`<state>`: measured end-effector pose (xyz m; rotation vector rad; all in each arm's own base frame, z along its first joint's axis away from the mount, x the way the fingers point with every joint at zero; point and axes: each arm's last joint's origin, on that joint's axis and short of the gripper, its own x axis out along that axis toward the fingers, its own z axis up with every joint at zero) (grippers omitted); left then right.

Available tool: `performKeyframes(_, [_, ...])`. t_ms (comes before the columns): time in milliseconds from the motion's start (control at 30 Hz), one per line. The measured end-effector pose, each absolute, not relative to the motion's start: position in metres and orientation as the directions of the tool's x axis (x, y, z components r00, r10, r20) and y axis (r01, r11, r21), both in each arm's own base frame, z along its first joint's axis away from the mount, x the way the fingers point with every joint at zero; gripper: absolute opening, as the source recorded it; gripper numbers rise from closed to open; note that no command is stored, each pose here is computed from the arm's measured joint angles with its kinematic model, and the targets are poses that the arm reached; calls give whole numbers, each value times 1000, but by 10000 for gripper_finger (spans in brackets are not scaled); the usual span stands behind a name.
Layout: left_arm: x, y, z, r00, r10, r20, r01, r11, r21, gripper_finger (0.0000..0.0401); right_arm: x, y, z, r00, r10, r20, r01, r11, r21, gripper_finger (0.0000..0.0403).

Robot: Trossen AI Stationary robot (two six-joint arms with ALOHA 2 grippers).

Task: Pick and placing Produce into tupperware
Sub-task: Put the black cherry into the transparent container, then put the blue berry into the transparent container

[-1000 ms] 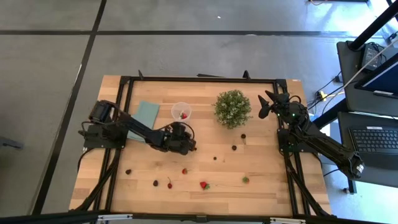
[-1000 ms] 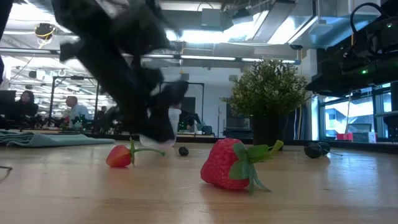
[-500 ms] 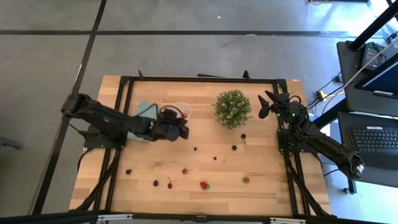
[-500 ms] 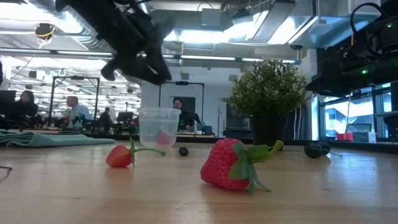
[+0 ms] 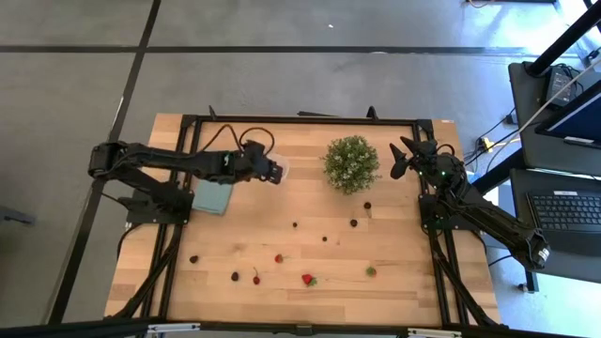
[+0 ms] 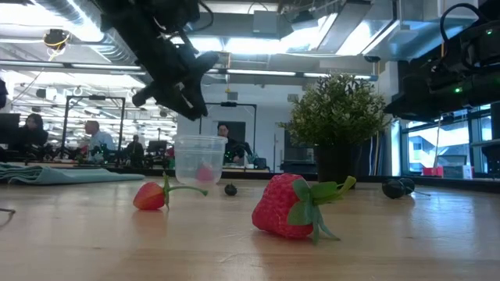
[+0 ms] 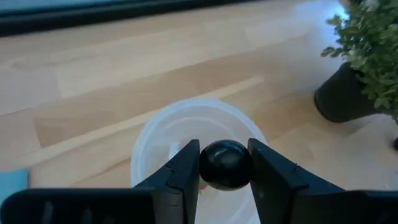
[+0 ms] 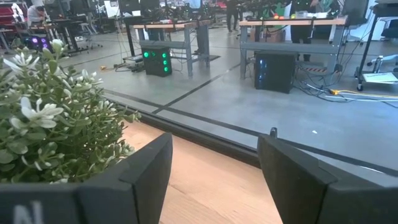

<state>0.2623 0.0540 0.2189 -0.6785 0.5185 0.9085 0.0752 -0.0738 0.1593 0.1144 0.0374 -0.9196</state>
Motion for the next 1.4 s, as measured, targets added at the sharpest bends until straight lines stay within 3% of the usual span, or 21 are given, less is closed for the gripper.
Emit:
performKeyframes(167, [260, 65, 218, 541, 463, -701, -828, 439, -349, 119, 75, -74, 159, 606, -791, -81, 795, 601, 79, 239])
performKeyframes(433, [255, 81, 216, 528, 444, -724, -832, 441, -336, 107, 75, -74, 159, 606, -791, -81, 795, 601, 77, 239])
performKeyframes(633, [255, 92, 211, 530, 408, -743, -822, 461, -333, 125, 75, -74, 159, 607, -791, -81, 795, 602, 76, 239])
performKeyframes(833, [258, 102, 200, 526, 347, -776, -808, 489, -329, 107, 75, -74, 159, 607, -791, -81, 795, 606, 30, 239])
performKeyframes(1133, [259, 103, 195, 519, 320, -793, -799, 511, -316, 135, 75, -74, 159, 607, -791, -81, 794, 607, 25, 239])
performKeyframes(1400, [263, 104, 198, 557, 329, -763, -775, 538, -333, 120, 75, -74, 159, 607, -791, -81, 794, 607, 24, 239])
